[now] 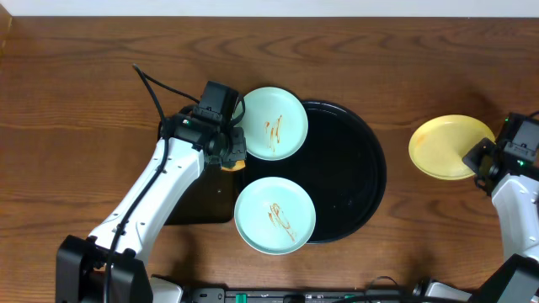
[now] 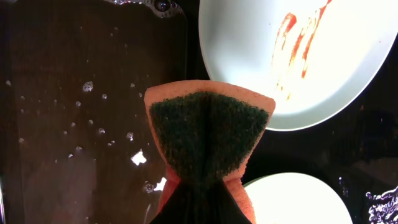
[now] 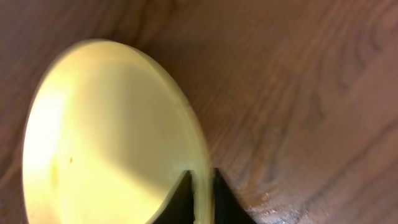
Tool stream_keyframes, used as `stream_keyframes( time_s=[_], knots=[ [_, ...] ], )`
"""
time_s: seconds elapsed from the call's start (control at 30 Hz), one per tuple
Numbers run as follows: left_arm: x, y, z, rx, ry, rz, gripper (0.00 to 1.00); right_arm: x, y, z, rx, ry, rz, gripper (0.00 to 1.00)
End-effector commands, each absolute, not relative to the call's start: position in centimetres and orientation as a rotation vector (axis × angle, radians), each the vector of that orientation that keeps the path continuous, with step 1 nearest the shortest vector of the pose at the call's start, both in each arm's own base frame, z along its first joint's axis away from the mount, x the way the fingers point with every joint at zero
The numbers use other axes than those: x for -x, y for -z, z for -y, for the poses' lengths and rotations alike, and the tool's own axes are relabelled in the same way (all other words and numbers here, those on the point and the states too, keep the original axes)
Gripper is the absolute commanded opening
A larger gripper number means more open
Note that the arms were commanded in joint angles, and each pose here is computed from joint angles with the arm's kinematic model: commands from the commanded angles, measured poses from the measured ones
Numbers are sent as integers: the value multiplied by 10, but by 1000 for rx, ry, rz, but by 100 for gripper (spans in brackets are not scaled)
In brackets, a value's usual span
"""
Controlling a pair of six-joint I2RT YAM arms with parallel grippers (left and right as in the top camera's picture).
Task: Clean dirty plates on tray and stack at the side
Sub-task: 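Place the yellow plate on the table right of the tray, then move right gripper to the rim of the lower green plate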
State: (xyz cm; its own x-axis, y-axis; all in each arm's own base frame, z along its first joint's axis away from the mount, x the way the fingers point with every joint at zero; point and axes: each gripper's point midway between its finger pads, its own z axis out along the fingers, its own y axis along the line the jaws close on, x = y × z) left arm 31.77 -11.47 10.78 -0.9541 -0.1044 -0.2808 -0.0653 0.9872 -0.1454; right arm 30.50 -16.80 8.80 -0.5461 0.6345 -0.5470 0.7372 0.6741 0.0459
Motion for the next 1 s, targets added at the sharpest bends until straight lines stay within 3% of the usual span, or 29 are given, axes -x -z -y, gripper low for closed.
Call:
stream_keyframes(
  time_s=[0.0,0.1,0.17,0.33,0.87,0.97],
  knots=[
    [-319,-114,112,107,182,-2820,7,-322,-100,153,-1014,82,-2328,41],
    [-319,-114,112,107,182,-2820,7,-332,-102,132,-873,-63,-2374,55],
    [-319,-113,112,107,182,-2821,7,-337,-104,114,-807,-189,-2389,73],
    [-319,-114,112,107,182,-2820,7,-330,-103,61,-669,-520,-2473,99],
    [-319,-114,112,107,182,-2820,8,-275,-102,-95,-4,-748,-2760,99],
    [-319,-113,112,108,182,-2821,8,-260,-98,-123,143,-763,-2800,89]
  ],
)
